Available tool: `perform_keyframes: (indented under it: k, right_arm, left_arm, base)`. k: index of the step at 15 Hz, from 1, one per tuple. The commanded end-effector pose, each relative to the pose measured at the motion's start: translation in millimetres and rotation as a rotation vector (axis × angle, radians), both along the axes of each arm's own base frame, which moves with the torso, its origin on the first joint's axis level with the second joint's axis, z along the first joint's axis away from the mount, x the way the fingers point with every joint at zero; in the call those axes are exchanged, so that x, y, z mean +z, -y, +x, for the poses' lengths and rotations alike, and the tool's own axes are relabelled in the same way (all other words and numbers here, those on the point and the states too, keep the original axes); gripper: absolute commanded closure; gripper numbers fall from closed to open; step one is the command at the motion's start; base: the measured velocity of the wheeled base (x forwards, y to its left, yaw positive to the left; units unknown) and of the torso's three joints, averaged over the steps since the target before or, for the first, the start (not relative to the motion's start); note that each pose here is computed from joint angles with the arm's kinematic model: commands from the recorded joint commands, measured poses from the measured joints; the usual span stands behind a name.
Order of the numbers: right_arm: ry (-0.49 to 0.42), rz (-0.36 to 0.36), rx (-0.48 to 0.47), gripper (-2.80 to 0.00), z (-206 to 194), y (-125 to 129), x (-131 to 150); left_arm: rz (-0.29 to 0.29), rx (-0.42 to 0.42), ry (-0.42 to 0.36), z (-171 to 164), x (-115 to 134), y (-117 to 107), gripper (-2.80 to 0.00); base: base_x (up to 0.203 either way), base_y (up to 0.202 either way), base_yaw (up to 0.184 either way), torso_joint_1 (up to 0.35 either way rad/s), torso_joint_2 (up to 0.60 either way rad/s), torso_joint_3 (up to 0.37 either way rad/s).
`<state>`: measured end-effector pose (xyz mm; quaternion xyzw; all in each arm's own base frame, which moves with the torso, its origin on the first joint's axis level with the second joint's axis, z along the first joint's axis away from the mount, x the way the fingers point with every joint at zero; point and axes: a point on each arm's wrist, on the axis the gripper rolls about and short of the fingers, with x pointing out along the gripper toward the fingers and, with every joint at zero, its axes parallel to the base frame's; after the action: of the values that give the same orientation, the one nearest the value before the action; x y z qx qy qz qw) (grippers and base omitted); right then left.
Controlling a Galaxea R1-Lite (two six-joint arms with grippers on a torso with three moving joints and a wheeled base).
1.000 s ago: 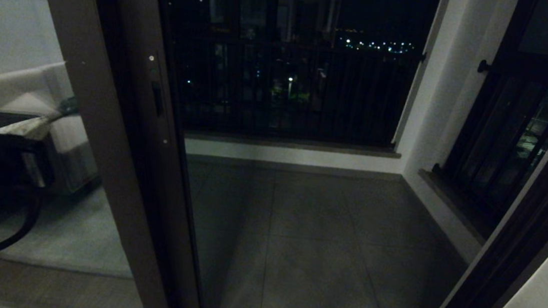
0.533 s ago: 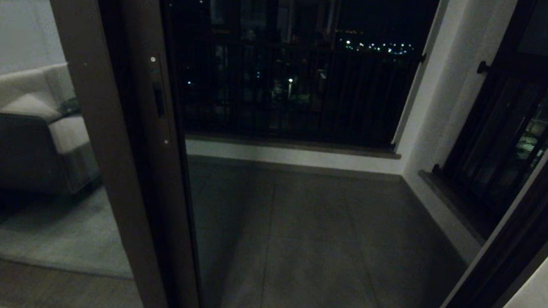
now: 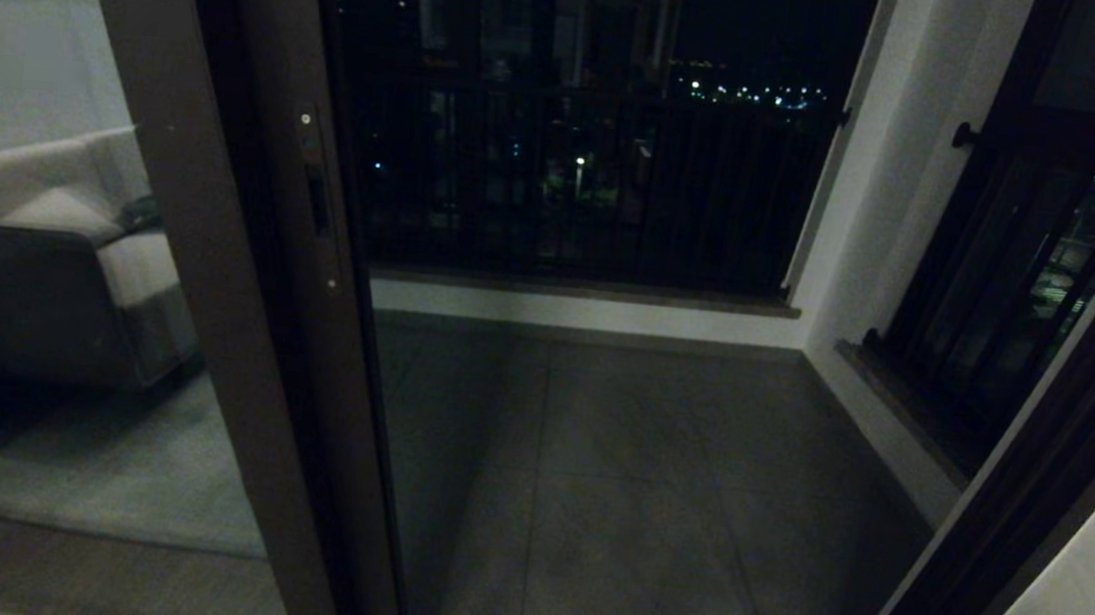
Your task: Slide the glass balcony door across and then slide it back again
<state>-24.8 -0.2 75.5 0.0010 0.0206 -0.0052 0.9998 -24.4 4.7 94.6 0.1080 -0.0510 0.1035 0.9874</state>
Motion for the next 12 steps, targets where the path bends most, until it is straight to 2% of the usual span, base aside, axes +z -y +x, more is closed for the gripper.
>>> perform_keyframes:
  k: [1,2,4,12]
  right_arm:
    - [-0.002,0.001,0.0,0.0,0.1,0.0,0.0]
    - [-0.002,0.001,0.0,0.0,0.1,0.0,0.0]
    - [-0.002,0.001,0.0,0.0,0.1,0.0,0.0]
    - [-0.002,-0.001,0.0,0.0,0.1,0.0,0.0]
  left_arm:
    - [-0.071,-0.211,-0.1,1.6,-17.4,4.7,0.0]
    - [-0.086,-0.229,-0.168,1.0,-23.4,5.2,0.0]
    - [-0.099,-0.252,-0.14,1.2,-20.6,5.7,0.0]
    - [-0.136,-0.224,-0.127,1.3,-20.6,5.0,0.0]
  base:
    - [0.0,0.0,0.0,0.0,0.0,0.0]
    - [0.0,0.0,0.0,0.0,0.0,0.0]
    - [0.0,0.0,0.0,0.0,0.0,0.0]
    - [0.0,0.0,0.0,0.0,0.0,0.0]
